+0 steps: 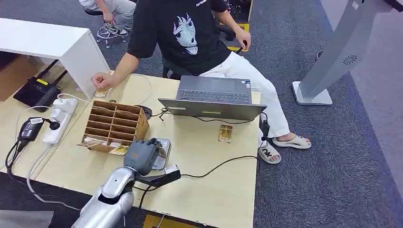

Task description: Pass the card to the sensor for recognition and then transmit it.

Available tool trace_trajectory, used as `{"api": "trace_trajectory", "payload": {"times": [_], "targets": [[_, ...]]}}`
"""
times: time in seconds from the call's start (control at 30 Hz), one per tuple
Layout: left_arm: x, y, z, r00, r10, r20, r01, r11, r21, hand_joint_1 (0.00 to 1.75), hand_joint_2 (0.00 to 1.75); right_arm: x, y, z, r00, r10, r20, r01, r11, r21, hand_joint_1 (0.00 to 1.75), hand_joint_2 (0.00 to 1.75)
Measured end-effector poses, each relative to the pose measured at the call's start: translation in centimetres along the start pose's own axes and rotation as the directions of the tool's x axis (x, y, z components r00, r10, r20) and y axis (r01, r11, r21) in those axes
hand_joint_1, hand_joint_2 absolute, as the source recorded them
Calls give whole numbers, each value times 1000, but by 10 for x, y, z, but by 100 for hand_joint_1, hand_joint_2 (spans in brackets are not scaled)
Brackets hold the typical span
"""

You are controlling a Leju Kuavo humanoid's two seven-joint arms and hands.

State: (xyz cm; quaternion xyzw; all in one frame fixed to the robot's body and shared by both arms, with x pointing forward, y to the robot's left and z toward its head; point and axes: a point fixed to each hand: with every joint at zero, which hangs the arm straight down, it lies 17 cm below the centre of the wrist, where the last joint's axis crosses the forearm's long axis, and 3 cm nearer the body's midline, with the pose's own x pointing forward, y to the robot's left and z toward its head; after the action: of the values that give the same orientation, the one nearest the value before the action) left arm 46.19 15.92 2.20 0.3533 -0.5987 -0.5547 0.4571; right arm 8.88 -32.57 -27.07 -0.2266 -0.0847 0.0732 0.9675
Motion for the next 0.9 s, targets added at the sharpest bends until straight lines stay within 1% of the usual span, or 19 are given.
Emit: {"api": "trace_trajectory", "payload": {"times": [0.3,0.5,0.6,0.67,0.73,0.83,0.9], "targets": [[-12,7,-1,999,14,-34,-13,1000,28,175,175,0,0,0,1000,1,0,-1,1000,0,0,175],[-13,8,-2,999,15,-37,-14,999,30,175,175,0,0,0,1000,1,0,-1,1000,0,0,175],[-15,14,-2,999,34,-38,-32,998,52,175,175,0,0,0,1000,1,3,-1,1000,0,0,175],[-19,35,-6,996,81,-39,-76,990,115,175,175,1,0,0,1000,1,7,-1,1000,0,0,175],[-33,70,-12,991,126,-47,-114,973,199,175,175,0,0,0,1000,1,8,-1,1000,-4,0,175],[-61,132,-21,986,156,-58,-130,941,311,175,175,0,-1,0,1000,1,9,-1,1000,-7,0,175],[-80,178,-24,987,147,-67,-110,915,388,175,175,0,-1,0,1000,3,9,-3,1000,-7,0,175]]}}
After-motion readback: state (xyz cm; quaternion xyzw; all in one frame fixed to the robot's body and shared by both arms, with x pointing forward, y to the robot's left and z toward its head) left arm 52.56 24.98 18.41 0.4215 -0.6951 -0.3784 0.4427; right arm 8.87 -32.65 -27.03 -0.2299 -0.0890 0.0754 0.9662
